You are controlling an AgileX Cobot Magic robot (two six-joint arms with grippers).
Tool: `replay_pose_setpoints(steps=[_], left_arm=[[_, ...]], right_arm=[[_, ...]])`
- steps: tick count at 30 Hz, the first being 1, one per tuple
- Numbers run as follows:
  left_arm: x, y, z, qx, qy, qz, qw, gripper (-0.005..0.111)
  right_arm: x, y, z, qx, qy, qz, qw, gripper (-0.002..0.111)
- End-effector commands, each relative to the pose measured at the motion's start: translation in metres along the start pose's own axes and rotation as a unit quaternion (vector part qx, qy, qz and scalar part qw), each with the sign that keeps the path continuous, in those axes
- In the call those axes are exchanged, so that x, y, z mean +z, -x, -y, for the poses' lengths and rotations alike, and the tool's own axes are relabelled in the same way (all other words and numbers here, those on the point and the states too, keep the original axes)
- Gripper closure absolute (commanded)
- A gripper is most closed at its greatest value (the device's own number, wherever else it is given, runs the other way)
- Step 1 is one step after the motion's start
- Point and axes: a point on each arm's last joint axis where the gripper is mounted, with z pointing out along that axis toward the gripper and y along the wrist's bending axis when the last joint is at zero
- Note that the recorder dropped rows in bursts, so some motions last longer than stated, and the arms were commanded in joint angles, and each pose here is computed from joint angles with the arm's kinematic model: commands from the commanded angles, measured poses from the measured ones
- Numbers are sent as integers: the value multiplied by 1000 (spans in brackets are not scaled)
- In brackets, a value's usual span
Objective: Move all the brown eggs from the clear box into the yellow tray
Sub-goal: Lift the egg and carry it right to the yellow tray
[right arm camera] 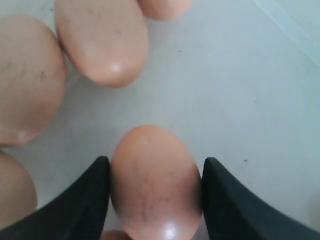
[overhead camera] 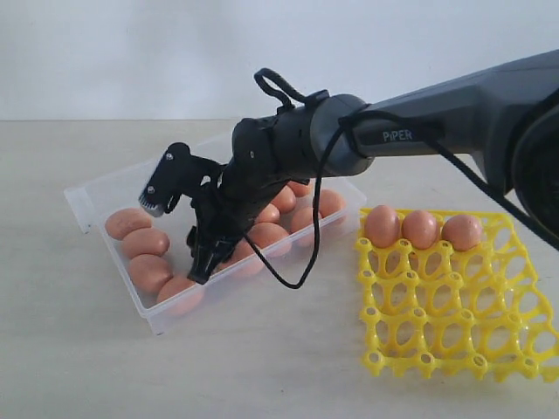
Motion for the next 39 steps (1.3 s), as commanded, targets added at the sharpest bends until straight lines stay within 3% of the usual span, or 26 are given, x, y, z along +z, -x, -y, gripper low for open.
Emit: replay_pose_setpoints(steps=[1, 5, 10, 14, 18, 21, 25, 33, 35, 39], left_arm=[[0, 3, 0, 1, 1, 10, 1000, 103], [0, 3, 0, 1, 1, 10, 1000, 103], [0, 3, 0, 1, 1, 10, 1000, 103], [0, 3, 0, 1, 1, 10, 1000, 103], [0, 3, 0, 1, 1, 10, 1000, 103], [0, 3, 0, 1, 1, 12, 1000, 103], [0, 3, 0, 1, 1, 12, 1000, 103], [0, 3, 0, 1, 1, 12, 1000, 103], [0, 3, 0, 1, 1, 12, 1000, 103], [0, 3, 0, 1, 1, 12, 1000, 103]], right_arm=[[-52, 30, 12, 66, -38, 87, 993, 108], [-100, 35, 12, 104, -83, 162, 978, 108], [-169, -1, 3, 180, -224, 283, 915, 108], [-200, -74, -6, 243, -344, 306, 854, 108], [-216, -159, 3, 342, -446, 264, 784, 108], [-220, -206, 13, 432, -468, 231, 736, 108], [-224, -233, 17, 528, -461, 239, 672, 108], [-222, -258, -21, 540, -445, 198, 686, 108], [-216, -262, -28, 538, -429, 178, 704, 108], [-201, -258, -30, 483, -391, 152, 768, 108]])
